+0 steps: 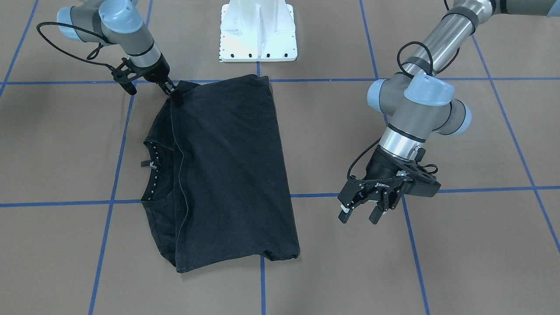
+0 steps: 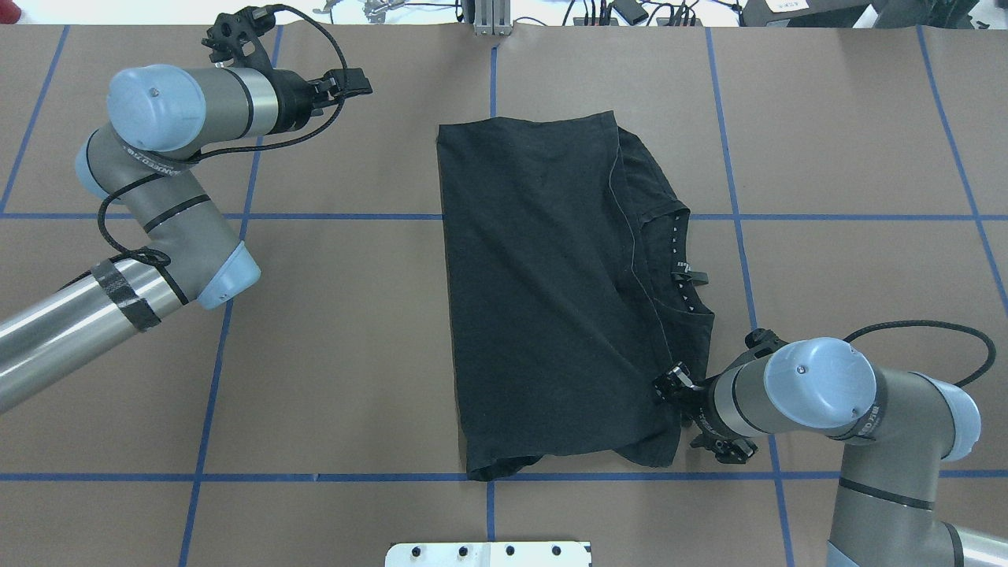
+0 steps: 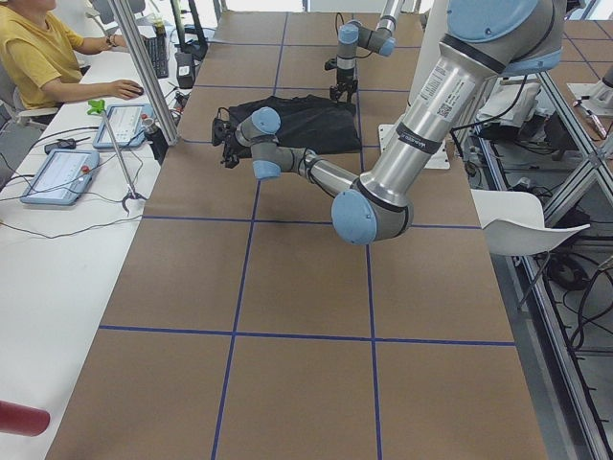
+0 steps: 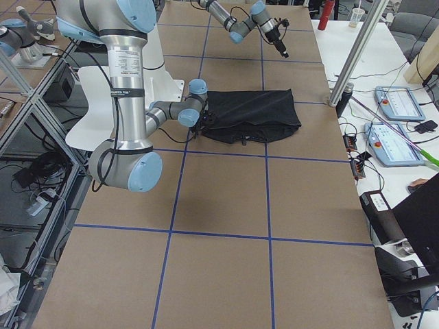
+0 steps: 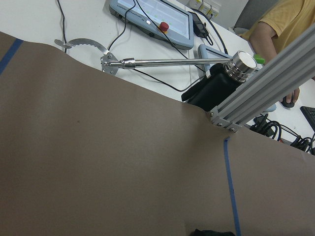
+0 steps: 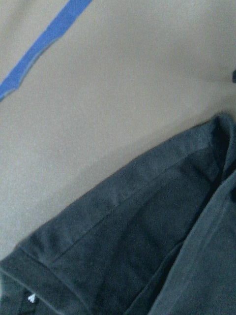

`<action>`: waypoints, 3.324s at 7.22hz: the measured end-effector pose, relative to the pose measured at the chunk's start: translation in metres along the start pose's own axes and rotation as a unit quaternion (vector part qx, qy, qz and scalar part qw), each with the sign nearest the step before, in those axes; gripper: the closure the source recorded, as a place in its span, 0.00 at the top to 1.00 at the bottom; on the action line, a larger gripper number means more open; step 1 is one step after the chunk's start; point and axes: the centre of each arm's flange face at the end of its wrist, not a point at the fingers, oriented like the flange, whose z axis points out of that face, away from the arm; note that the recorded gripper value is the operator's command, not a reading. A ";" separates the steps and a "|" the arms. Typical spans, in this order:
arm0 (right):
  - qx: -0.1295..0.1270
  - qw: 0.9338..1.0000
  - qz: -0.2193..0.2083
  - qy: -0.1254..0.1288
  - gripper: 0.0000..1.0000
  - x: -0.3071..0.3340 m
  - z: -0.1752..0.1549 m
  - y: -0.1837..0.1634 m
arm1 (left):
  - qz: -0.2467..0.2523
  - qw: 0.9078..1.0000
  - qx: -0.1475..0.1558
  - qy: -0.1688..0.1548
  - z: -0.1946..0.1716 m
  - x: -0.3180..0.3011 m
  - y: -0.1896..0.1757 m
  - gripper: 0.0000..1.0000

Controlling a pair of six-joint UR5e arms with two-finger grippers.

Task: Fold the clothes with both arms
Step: 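Move the right gripper to the shirt's corner nearest the robot and grasp it, then lower the left gripper to the other near corner and grasp it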

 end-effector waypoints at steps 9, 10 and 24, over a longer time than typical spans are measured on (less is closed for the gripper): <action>-0.009 1.000 -0.005 -0.016 0.00 0.007 -0.029 0.004 | -0.050 0.998 -0.004 0.027 -0.019 0.019 0.005 0.99; -0.014 1.000 -0.009 -0.013 0.00 0.014 -0.033 0.007 | -0.092 0.995 -0.018 0.045 -0.038 0.025 0.025 0.99; -0.031 0.999 -0.005 -0.013 0.00 0.029 -0.043 0.037 | -0.222 0.933 -0.281 -0.010 -0.159 0.056 0.422 0.70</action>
